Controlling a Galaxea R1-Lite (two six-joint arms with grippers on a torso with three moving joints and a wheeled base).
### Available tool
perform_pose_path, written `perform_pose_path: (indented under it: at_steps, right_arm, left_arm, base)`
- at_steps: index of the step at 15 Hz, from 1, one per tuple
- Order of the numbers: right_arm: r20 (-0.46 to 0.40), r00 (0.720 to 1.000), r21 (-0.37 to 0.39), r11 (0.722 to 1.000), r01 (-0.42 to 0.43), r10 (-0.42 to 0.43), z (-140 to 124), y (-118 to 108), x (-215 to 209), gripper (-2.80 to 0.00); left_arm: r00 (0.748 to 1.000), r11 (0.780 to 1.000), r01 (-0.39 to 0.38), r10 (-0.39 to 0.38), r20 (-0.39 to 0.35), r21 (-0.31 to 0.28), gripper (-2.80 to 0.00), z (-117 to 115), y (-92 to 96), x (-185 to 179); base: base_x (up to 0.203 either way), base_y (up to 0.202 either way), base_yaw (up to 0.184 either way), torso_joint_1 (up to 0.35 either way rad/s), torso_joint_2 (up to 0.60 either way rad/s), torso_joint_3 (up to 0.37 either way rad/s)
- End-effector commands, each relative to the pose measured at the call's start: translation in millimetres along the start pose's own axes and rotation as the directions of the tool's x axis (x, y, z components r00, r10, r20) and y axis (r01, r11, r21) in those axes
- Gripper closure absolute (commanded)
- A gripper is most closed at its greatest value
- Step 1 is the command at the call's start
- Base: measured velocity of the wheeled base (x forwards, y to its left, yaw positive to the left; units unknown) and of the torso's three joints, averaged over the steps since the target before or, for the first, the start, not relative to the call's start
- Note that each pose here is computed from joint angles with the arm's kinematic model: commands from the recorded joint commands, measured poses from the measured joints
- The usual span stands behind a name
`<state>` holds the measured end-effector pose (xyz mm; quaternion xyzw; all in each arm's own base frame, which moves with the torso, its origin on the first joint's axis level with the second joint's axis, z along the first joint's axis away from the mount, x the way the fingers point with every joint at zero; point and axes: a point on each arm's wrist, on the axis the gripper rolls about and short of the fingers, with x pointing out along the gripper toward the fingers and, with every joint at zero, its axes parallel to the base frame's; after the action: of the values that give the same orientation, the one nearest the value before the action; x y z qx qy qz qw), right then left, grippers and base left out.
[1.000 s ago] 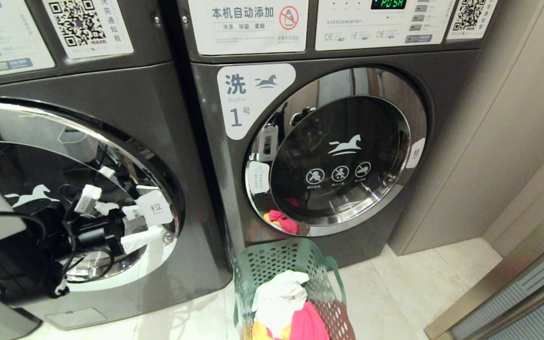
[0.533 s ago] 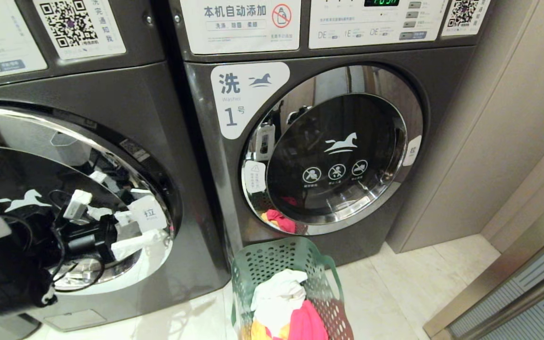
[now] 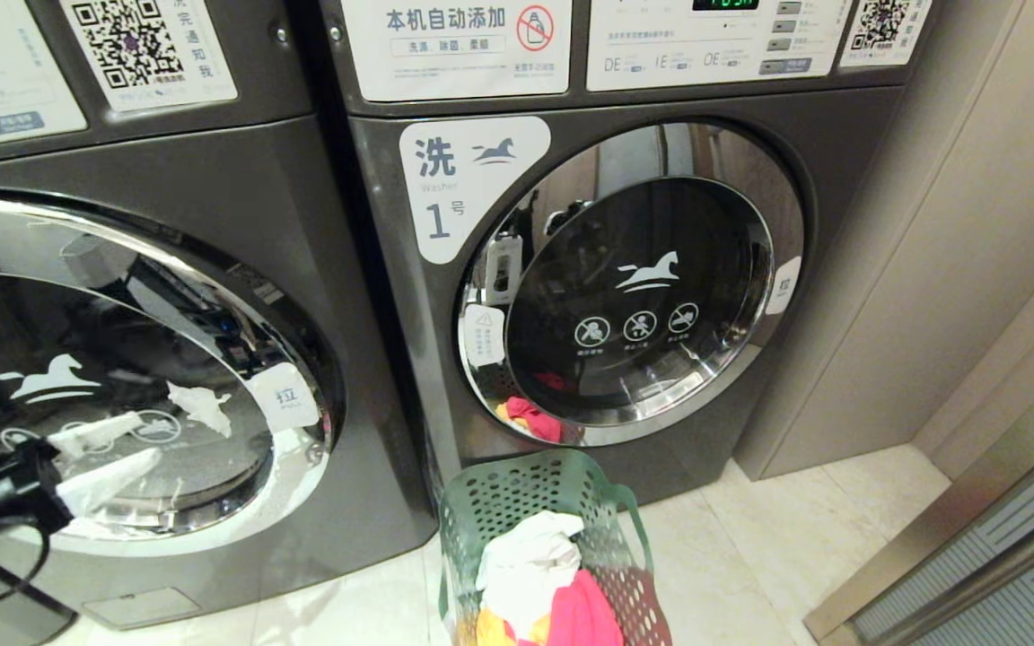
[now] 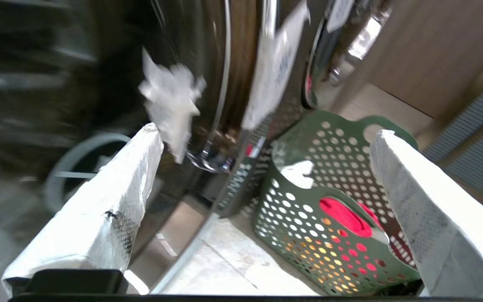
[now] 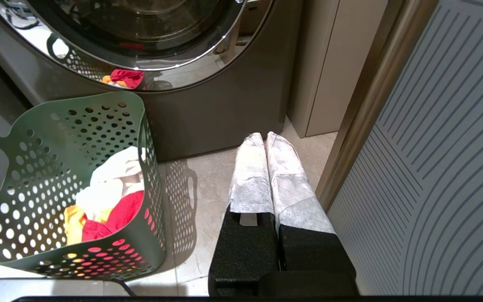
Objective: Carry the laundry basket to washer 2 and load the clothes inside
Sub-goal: Open the lid of the washing machine
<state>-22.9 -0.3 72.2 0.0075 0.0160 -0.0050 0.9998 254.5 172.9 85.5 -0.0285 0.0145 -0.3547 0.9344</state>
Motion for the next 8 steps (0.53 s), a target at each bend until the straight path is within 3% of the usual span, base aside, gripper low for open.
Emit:
perform_pose_path:
  at_steps: [1, 3, 4, 5, 6, 8]
  right_arm:
    - [-0.009, 1.000, 0.000, 1.000, 0.001, -0.001, -2, 0, 1, 0.00]
    - [-0.009, 1.000, 0.000, 1.000, 0.001, -0.001, -2, 0, 1, 0.00]
    - [-0.009, 1.000, 0.000, 1.000, 0.000, 0.000, -2, 0, 1, 0.00]
    - [-0.009, 1.000, 0.000, 1.000, 0.001, -0.001, -2, 0, 1, 0.00]
    - [-0.009, 1.000, 0.000, 1.000, 0.000, 0.000, -2, 0, 1, 0.00]
    - [-0.009, 1.000, 0.000, 1.000, 0.000, 0.000, -2, 0, 1, 0.00]
  left_arm:
    - [0.998, 0.990, -0.054, 0.050, 0.030, 0.134, -2.80, 46, -26.3, -21]
    - [0.989, 0.961, -0.140, 0.126, 0.072, 0.239, -2.80, 99, -66.9, -45]
    - [0.979, 0.932, -0.197, 0.173, 0.105, 0.304, -2.80, 126, -92.9, -54]
    - [0.965, 0.890, -0.257, 0.216, 0.149, 0.376, -2.80, 151, -120.7, -60]
    - [0.944, 0.832, -0.324, 0.251, 0.215, 0.450, -2.80, 176, -154.8, -63]
    - [0.907, 0.730, -0.409, 0.260, 0.330, 0.547, -2.80, 205, -223.0, -63]
  base:
    - [0.000, 0.000, 0.000, 0.000, 0.00, 0.000]
    - [0.000, 0.000, 0.000, 0.000, 0.00, 0.000]
    - [0.000, 0.000, 0.000, 0.000, 0.00, 0.000]
    - [0.000, 0.000, 0.000, 0.000, 0.00, 0.000]
    - [0.000, 0.000, 0.000, 0.000, 0.00, 0.000]
    - [0.000, 0.000, 0.000, 0.000, 0.00, 0.000]
